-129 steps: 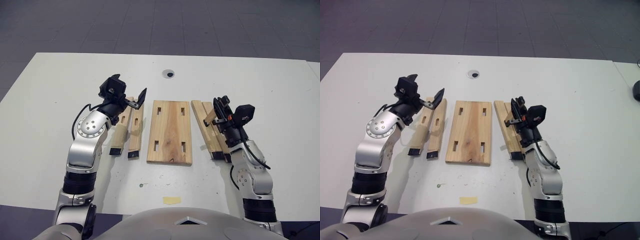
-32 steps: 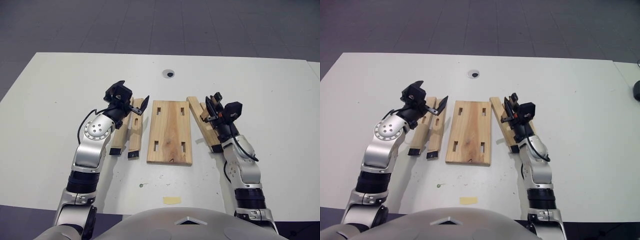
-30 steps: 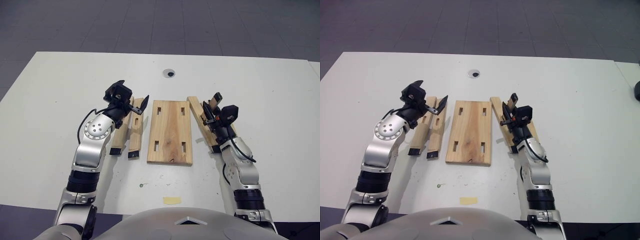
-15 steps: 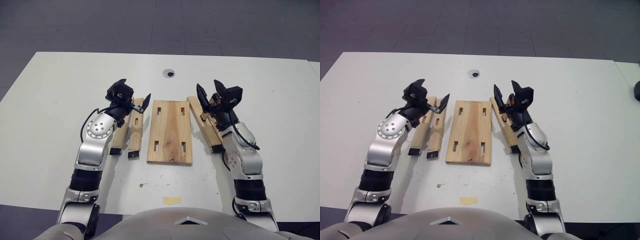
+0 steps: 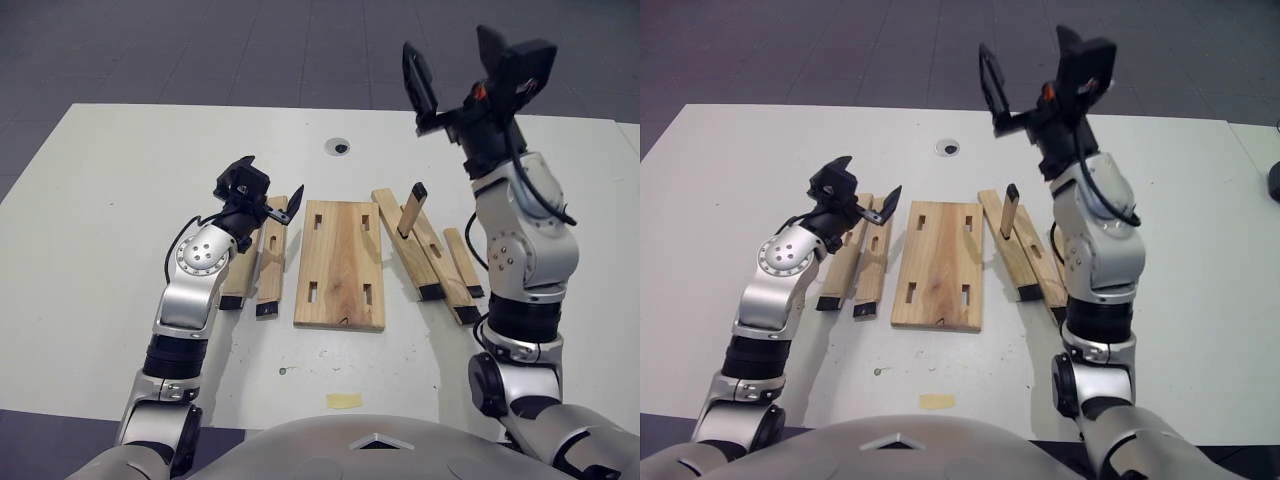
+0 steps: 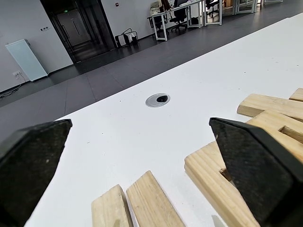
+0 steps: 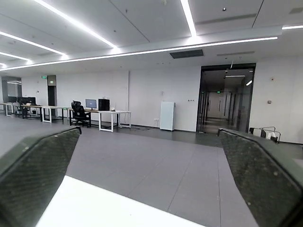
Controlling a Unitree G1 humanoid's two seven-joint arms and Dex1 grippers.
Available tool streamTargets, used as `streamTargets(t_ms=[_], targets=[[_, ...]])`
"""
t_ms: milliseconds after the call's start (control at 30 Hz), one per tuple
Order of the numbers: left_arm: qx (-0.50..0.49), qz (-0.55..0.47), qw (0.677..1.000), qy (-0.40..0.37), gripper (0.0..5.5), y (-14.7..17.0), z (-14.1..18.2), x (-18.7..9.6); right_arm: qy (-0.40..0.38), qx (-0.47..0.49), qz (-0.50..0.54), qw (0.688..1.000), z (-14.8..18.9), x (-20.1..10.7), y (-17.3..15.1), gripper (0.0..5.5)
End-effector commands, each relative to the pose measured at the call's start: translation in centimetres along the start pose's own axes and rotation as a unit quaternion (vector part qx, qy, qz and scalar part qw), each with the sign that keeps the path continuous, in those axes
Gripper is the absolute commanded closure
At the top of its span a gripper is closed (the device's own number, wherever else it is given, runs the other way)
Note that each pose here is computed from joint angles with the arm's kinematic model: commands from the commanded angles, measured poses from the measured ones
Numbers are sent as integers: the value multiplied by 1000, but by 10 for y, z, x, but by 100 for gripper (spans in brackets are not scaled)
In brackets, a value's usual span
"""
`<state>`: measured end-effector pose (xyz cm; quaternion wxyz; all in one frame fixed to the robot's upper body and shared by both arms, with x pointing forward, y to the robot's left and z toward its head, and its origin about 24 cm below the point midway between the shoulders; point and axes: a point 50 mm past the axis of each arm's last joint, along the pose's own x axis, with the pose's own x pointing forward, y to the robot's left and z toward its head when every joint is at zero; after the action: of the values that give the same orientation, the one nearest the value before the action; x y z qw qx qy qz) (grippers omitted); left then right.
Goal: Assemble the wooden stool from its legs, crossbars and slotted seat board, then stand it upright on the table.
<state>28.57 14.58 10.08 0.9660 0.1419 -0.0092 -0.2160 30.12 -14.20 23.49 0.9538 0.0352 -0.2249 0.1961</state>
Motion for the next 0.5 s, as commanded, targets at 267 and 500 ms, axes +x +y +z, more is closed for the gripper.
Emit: streamTargets(t_ms=[267,500], targets=[[2,8,1000,-1,10,1,0,3,241,47,-14,969,-115,-56,5,14],[-3,9,1000,-1,10,1,1,3,272,64,-27,960,-139,-69,-5,14]])
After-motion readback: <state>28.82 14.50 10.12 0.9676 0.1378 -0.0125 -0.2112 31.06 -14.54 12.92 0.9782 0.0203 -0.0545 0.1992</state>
